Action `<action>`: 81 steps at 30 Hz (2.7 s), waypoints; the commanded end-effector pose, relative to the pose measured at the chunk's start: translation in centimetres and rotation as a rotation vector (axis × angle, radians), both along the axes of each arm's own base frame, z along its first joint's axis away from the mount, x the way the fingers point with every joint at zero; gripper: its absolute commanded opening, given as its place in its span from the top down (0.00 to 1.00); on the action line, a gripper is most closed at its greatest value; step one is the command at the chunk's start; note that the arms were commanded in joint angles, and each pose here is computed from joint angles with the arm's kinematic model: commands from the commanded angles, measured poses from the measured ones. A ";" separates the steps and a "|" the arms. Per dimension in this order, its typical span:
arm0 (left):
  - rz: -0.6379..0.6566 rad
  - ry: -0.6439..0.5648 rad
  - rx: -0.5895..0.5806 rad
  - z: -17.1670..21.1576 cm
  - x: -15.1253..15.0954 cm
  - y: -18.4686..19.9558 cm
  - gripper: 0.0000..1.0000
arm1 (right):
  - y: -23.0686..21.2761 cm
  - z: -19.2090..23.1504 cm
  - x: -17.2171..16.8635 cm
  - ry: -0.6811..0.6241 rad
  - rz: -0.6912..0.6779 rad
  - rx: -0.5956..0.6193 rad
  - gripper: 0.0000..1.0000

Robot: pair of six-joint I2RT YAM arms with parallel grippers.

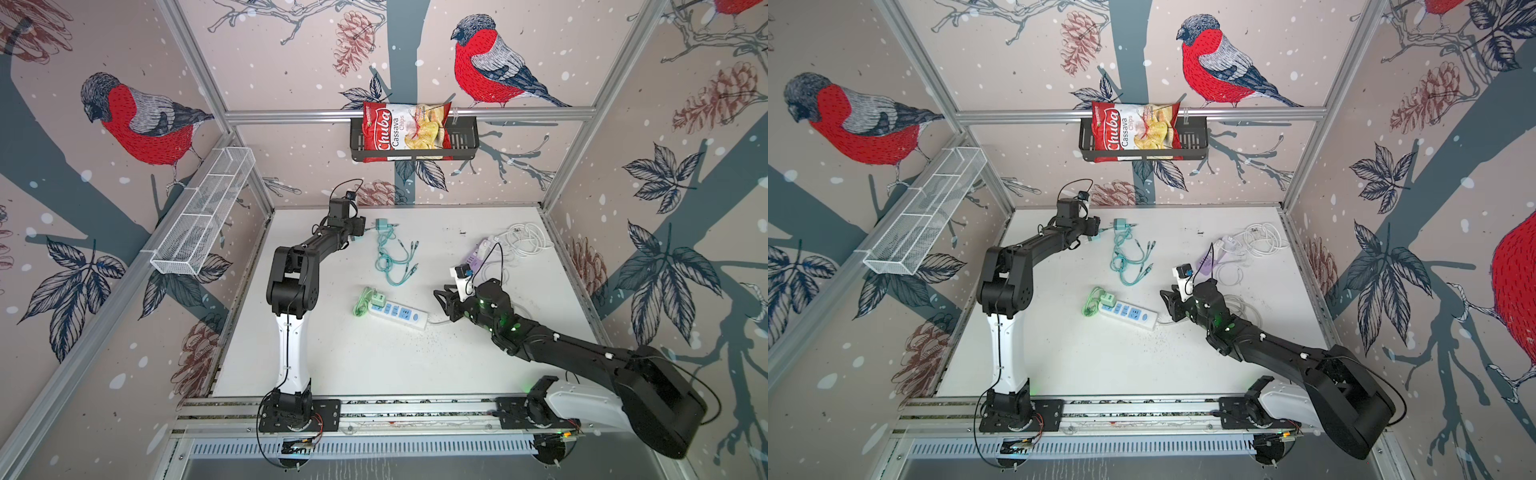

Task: Insert the plug
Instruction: 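Lower the open left gripper over the teal charger block, then close the left gripper on the teal charger block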

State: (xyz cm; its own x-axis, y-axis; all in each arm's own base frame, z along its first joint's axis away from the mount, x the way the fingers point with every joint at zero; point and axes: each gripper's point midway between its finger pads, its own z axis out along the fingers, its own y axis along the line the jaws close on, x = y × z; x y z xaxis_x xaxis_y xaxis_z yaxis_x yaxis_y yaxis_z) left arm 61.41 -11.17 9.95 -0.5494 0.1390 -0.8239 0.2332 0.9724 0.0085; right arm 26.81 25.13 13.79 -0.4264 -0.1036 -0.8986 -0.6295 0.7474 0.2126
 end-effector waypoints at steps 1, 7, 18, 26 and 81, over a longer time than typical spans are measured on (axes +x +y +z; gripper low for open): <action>0.014 0.128 -0.010 -2.3 -0.3 0.1 0.33 | 0.1 0.1 0.1 -0.004 -0.001 -0.002 0.56; 0.064 0.289 0.029 -5.1 -0.3 0.9 0.38 | 0.3 0.5 0.0 -0.006 0.005 -0.003 0.57; 0.030 0.344 -0.020 -6.3 -0.7 0.0 0.39 | 1.6 0.9 -1.2 -0.017 0.074 0.006 0.58; -0.021 0.480 -0.117 -7.3 -4.5 -1.6 0.42 | 1.9 2.0 -1.7 -0.035 0.084 0.020 0.55; -0.155 0.491 0.158 -7.4 -13.5 -2.5 0.36 | 2.7 1.4 -1.9 0.020 0.129 -0.010 0.49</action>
State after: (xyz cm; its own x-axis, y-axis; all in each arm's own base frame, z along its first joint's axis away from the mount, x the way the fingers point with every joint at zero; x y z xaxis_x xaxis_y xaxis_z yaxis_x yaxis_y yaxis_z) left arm 48.05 -13.86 2.90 -0.8337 0.3071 -0.4590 0.3585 0.9332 -0.0268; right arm 24.89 27.76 14.92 -0.4352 -0.1716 -0.8838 -0.7129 0.6653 0.2219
